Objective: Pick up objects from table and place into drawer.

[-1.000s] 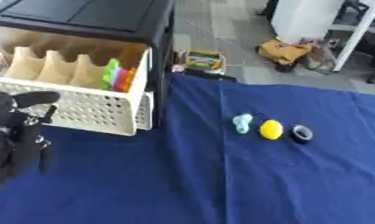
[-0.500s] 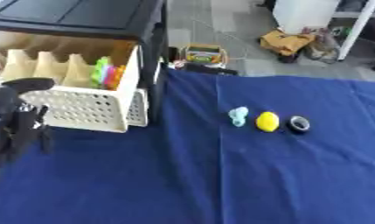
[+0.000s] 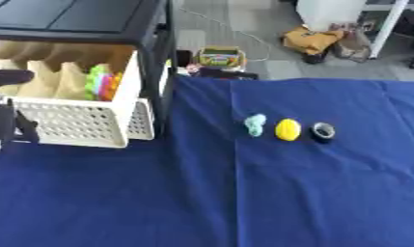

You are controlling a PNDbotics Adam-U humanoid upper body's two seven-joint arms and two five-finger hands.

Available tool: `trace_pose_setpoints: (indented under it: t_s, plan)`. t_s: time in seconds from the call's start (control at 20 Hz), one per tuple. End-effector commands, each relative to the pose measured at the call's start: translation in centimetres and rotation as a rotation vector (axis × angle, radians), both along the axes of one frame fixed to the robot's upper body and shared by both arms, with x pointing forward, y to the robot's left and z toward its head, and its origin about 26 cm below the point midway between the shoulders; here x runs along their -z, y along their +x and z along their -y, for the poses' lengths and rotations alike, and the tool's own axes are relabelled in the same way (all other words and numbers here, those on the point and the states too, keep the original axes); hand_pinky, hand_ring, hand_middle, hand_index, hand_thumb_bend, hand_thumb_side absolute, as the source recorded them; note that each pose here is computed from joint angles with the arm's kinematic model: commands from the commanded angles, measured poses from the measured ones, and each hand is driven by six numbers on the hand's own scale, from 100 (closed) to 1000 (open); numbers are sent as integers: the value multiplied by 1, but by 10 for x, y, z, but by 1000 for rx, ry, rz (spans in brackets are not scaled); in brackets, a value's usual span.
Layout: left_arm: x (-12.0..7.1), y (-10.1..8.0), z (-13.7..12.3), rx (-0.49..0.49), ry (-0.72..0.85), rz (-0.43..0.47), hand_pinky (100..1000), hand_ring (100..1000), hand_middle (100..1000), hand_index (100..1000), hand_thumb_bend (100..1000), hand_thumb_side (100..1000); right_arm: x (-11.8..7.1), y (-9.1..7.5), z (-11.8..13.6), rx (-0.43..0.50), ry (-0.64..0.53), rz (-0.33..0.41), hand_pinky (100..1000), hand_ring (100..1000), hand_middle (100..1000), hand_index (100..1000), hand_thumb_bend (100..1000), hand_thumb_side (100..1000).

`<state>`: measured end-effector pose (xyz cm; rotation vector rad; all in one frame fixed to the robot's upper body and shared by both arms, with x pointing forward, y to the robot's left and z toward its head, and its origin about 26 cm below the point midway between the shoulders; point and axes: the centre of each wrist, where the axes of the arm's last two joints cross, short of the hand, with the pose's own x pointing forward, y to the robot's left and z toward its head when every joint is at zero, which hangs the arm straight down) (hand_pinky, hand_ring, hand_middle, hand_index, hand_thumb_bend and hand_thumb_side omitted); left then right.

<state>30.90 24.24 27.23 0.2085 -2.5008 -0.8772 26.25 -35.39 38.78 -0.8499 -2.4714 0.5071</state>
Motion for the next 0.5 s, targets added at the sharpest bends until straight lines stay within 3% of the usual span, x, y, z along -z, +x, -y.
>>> trace_pose_setpoints:
  t_s: [0.05, 0.25, 0.5]
  plan:
    - [-14, -5, -16, -49, 94, 97, 488, 100, 278, 802, 100, 546, 3, -5, 4, 53, 3, 35, 647, 747, 576, 846, 100, 1000]
    - [-23, -9, -32, -87, 246, 162, 527, 100, 329, 769, 100, 517, 26, -1, 12, 93, 29, 17, 653, 754, 575, 845, 100, 1000]
    - [-28, -15, -54, -134, 482, 197, 565, 133, 395, 757, 100, 587, 42, 2, 16, 105, 72, 29, 659, 758, 570, 842, 100, 1000]
